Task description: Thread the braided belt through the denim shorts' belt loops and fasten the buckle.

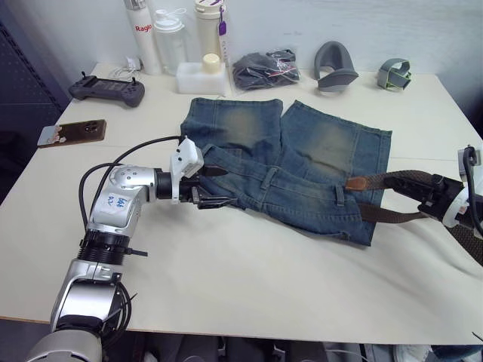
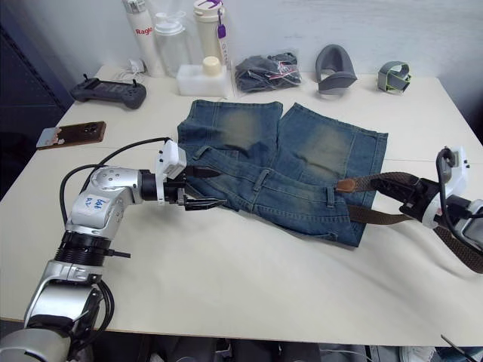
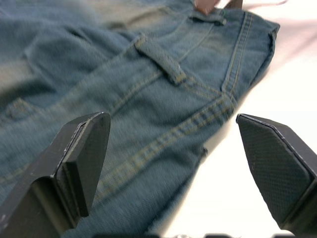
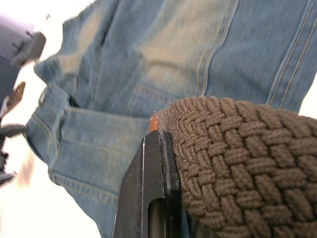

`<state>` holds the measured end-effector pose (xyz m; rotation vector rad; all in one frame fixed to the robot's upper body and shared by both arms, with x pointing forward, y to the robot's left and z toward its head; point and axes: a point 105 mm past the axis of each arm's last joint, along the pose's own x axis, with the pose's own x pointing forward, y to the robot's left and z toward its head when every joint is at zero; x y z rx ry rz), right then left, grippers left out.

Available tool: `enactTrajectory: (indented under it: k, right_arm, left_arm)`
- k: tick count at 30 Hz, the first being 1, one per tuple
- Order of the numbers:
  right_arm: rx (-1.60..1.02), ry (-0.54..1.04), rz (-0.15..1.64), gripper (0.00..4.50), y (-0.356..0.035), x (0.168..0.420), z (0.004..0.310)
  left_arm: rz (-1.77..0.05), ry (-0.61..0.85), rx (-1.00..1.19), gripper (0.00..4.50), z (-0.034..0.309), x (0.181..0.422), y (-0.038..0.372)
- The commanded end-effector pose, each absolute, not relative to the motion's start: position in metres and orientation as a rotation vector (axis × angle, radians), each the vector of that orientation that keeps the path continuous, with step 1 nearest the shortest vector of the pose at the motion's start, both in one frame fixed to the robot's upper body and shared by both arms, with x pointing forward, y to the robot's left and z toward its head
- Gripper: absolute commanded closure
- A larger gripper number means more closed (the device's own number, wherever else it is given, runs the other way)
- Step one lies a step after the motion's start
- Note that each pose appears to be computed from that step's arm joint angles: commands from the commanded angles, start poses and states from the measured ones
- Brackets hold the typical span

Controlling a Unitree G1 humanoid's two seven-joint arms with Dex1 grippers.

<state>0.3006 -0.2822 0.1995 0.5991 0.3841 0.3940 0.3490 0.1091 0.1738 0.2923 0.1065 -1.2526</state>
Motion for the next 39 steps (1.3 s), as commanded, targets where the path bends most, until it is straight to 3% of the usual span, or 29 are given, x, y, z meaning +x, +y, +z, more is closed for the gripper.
enactTrajectory:
  k: [1,15,29,39]
  right_arm:
    - [0.585,0.335,0.401,4.5,-0.286,0.298,0.215]
    - [0.604,0.442,0.42,4.5,-0.275,0.289,0.188]
    - [0.747,0.46,0.583,4.5,-0.22,0.326,0.169]
    - [0.803,0.447,0.62,4.5,-0.176,0.328,0.147]
  left_arm:
    - [-1.27,0.052,0.315,0.05,0.185,0.345,0.104]
    - [-1.26,0.05,0.317,0.05,0.184,0.343,0.105]
    - [-1.245,0.07,0.324,0.05,0.178,0.334,0.107]
    - [-1.269,0.07,0.312,0.05,0.176,0.33,0.097]
